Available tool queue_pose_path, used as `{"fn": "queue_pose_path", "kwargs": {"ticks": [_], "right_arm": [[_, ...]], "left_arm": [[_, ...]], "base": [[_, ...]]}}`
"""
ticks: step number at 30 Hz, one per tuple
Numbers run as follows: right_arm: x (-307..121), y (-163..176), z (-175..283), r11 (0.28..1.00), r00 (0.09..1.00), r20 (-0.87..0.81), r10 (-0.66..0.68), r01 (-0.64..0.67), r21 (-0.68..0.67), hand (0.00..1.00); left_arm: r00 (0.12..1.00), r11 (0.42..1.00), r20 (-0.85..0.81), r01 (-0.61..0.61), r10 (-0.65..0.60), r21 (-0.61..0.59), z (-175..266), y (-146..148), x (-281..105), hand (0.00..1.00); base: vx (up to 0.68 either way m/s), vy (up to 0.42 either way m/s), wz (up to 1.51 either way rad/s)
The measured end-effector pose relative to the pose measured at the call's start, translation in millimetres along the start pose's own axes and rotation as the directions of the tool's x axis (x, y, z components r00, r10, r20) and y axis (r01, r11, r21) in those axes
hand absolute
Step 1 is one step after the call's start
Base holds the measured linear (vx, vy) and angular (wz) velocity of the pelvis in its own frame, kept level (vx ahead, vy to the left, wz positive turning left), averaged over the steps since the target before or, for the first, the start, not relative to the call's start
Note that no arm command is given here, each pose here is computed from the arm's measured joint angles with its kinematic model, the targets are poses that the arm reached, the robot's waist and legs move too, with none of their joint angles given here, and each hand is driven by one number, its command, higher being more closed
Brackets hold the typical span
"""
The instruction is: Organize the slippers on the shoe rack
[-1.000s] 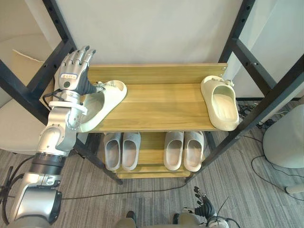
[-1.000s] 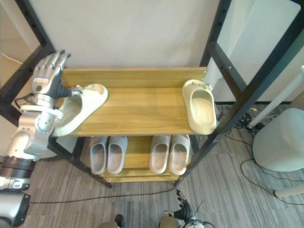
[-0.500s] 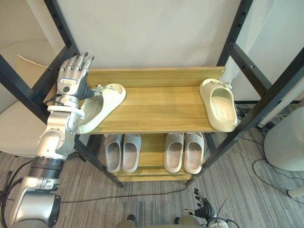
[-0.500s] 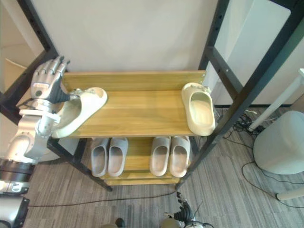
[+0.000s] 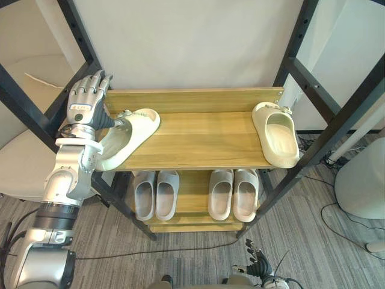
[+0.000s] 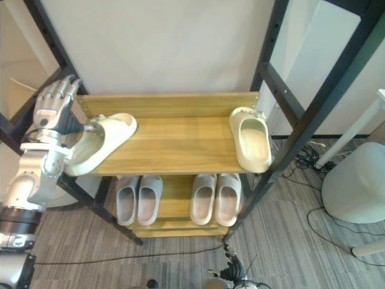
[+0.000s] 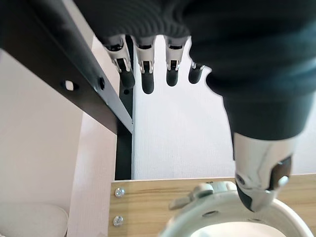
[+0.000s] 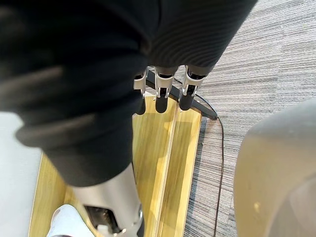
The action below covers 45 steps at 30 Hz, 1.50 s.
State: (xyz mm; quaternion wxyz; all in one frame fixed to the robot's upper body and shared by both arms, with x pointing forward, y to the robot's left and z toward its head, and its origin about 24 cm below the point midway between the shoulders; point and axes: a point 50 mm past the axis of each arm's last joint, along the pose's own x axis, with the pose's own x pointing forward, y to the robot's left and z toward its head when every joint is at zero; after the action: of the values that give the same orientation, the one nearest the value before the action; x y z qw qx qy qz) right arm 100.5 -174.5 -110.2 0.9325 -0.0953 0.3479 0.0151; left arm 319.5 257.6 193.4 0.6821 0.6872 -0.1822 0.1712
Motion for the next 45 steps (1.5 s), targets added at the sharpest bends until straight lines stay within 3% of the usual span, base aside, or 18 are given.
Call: {"fn": "queue_pose_path", "kwargs": {"ticks": [38, 45], "right_arm": [[0, 0, 0, 1.000, 1.000, 0.000, 0.014, -0.014, 0.005, 0.00], [0, -1, 3, 1.000, 1.000, 0.012, 0.007, -0.007, 0.008, 0.00]], "left_arm": [[0.993, 0.996, -0.075, 0.091, -0.090, 0.010, -18, -17, -10, 0.00], [0.997, 0.999, -0.063, 0.050, -0.049, 0.006, -14, -8, 1, 0.00]], "base": [[0.00, -0.005, -0.03], [0.00, -0.001, -0.01]]}}
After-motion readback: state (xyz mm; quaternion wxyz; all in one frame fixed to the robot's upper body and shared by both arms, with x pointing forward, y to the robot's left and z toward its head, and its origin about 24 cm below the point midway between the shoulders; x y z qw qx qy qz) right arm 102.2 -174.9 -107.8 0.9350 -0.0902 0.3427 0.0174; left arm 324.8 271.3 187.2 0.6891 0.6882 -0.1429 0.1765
